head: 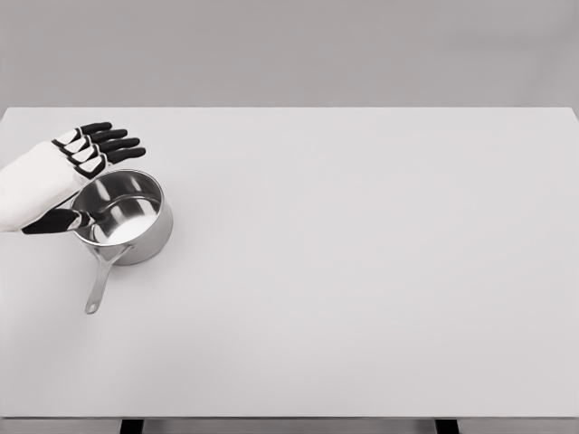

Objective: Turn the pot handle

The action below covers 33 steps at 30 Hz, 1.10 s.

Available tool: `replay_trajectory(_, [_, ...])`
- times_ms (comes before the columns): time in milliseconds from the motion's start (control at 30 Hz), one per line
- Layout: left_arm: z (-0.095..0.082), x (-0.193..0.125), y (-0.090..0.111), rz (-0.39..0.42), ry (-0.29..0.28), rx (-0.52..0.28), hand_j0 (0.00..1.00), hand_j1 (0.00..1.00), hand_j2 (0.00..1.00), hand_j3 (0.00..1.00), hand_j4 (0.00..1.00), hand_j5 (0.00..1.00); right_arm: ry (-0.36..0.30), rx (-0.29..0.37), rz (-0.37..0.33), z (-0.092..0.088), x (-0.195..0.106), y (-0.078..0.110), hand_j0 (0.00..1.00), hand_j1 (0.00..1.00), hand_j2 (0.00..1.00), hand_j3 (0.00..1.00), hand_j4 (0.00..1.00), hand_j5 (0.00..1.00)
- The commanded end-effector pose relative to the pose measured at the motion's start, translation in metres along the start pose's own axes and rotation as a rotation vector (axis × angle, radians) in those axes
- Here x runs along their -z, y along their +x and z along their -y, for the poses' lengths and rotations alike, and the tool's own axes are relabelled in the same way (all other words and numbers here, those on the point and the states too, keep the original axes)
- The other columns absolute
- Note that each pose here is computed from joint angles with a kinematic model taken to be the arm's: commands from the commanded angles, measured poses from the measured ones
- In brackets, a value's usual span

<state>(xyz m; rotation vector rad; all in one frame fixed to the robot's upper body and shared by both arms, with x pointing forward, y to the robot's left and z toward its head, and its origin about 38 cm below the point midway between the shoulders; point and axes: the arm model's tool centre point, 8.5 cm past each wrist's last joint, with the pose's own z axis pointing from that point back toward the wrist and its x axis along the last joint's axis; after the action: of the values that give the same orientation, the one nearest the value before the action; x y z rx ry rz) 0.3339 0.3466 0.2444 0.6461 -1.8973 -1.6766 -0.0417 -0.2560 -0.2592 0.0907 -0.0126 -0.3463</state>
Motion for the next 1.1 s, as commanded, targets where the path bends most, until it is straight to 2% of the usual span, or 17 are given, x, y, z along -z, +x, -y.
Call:
replay_trajectory(0, [0.000,0.000,0.000,0.002,-0.003,-0.001,1.00,1.00,1.00,1.00,1.00,1.00,0.000,0.000,-0.001,0.000,0.000,0.000,1.00,1.00,1.00,1.00,1.00,1.00])
replay_trajectory(133, [0.000,0.001,0.000,0.003,-0.003,0.000,1.00,1.00,1.00,1.00,1.00,1.00,0.000,0.000,-0.001,0.000,0.000,0.000,1.00,1.00,1.00,1.00,1.00,1.00])
replay_trajectory(233, [0.008,0.003,0.004,0.016,-0.019,-0.019,1.00,1.00,1.00,1.00,1.00,1.00,0.000,0.000,-0.001,0.000,0.000,0.000,1.00,1.00,1.00,1.00,1.00,1.00])
replay_trajectory(433, [0.039,0.011,0.021,0.064,-0.073,-0.092,1.00,1.00,1.00,1.00,1.00,1.00,0.000,0.000,-0.001,0.000,0.000,0.000,1.00,1.00,1.00,1.00,1.00,1.00])
replay_trajectory(667, [0.059,0.014,0.033,0.084,-0.094,-0.140,1.00,1.00,1.00,1.00,1.00,1.00,0.000,0.000,-0.001,0.000,0.000,0.000,1.00,1.00,1.00,1.00,1.00,1.00])
replay_trajectory(733, [0.066,0.015,0.037,0.092,-0.110,-0.141,1.00,1.00,1.00,1.00,1.00,1.00,0.000,0.000,-0.001,0.000,0.000,0.000,1.00,1.00,1.00,1.00,1.00,1.00])
replay_trajectory(1067, [0.077,0.012,0.040,0.091,-0.161,-0.095,1.00,1.00,1.00,1.00,1.00,1.00,0.000,0.000,-0.001,0.000,0.000,0.000,1.00,1.00,1.00,1.00,1.00,1.00])
